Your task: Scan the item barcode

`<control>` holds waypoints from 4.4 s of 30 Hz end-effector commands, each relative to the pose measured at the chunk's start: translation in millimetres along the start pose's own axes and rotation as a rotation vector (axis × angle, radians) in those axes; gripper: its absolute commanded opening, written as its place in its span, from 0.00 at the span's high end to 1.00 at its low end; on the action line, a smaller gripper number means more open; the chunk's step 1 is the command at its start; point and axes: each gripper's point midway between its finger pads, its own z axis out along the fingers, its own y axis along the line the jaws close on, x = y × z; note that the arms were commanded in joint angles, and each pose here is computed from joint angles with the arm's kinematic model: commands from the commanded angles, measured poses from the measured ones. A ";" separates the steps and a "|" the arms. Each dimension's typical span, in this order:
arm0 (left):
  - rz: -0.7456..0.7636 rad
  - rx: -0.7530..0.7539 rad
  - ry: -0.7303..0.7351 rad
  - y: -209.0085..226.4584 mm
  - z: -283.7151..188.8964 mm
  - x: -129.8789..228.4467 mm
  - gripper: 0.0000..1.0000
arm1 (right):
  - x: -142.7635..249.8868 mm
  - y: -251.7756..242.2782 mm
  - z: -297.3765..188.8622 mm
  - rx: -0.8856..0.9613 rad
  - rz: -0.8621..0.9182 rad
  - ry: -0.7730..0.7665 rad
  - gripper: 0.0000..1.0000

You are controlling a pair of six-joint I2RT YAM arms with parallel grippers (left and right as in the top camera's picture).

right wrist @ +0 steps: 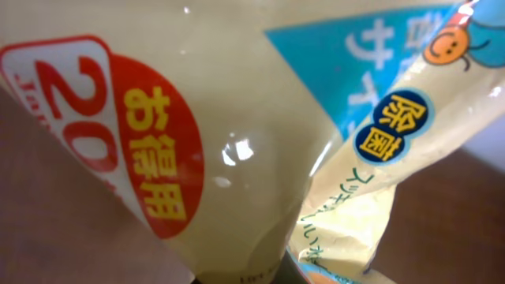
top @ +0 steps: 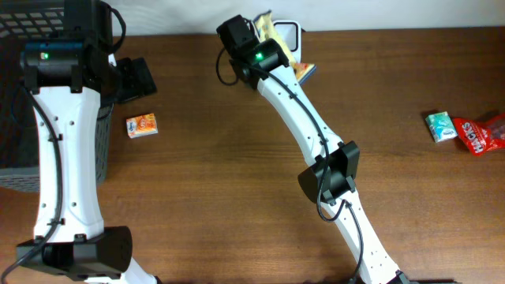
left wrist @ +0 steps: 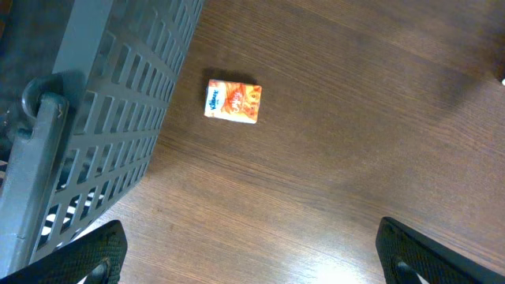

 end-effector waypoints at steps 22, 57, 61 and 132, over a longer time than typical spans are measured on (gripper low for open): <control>-0.015 -0.005 -0.008 1.9 2.3 -1.9 0.01 | -92.7 -78.3 19.6 -0.123 0.178 -0.388 0.96; -0.012 -0.011 0.010 1.3 12.1 0.7 0.01 | -73.9 -147.5 11.1 0.218 0.217 -0.303 0.96; -0.012 -0.011 0.010 1.3 12.1 0.6 0.01 | -53.6 -172.4 16.2 0.256 0.239 -0.230 0.96; 0.084 0.057 0.254 -12.3 45.5 54.2 0.01 | 83.6 -50.0 -113.3 -0.713 0.252 0.386 0.02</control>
